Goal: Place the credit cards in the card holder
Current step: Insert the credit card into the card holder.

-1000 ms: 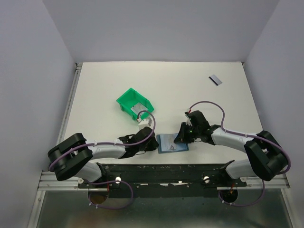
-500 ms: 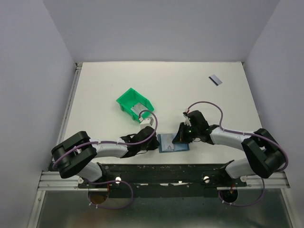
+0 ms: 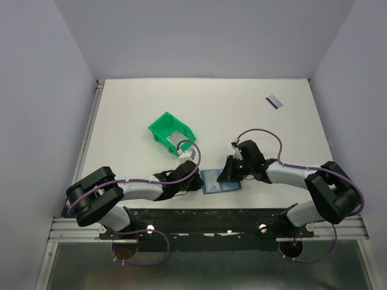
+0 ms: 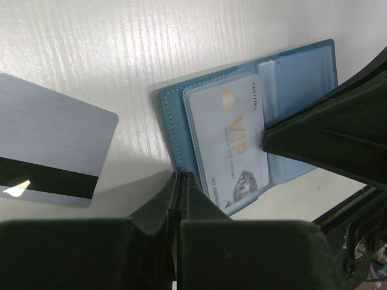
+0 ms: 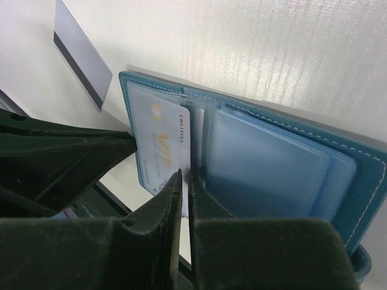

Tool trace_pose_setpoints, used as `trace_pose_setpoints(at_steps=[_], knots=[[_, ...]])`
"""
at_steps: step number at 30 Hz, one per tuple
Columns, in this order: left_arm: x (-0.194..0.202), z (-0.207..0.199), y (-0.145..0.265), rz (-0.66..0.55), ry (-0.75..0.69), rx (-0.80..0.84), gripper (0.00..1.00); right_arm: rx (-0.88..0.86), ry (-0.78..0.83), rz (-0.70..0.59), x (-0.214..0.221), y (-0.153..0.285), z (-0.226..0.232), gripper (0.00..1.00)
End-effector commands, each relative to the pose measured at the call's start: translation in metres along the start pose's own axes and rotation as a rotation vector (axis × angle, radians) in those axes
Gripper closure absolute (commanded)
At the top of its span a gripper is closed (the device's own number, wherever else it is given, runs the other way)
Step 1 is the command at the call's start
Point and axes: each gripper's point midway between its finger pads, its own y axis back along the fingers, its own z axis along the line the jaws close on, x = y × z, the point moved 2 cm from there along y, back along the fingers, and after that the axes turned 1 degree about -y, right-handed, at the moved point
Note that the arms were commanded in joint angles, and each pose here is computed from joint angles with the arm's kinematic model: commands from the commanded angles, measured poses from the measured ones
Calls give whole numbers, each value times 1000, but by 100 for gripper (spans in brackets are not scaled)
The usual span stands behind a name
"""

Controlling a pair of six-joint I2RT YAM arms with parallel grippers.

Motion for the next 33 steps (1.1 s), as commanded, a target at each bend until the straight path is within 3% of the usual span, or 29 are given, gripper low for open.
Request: trace_pose_setpoints(at_steps=[1,8,14,22,28,33], knots=[[10,7,-1,47,-13,-28,95,-22,30,-16,-4,5,11,80],[8,6,4,44,-14,-39,94,116,59,-103,-18,30,4,62],[-2,-7,13,37,-27,-11,93,160,67,-164,-30,46,7,60],[-27,-15,39,-34,-49,-15,77,208,74,-218,-40,68,13,52],[-44,-22,63,-71,-36,-23,75,242,104,-230,-51,82,22,47],[-68,-32,83,-111,-69,-17,61,267,71,-250,-69,92,24,44]])
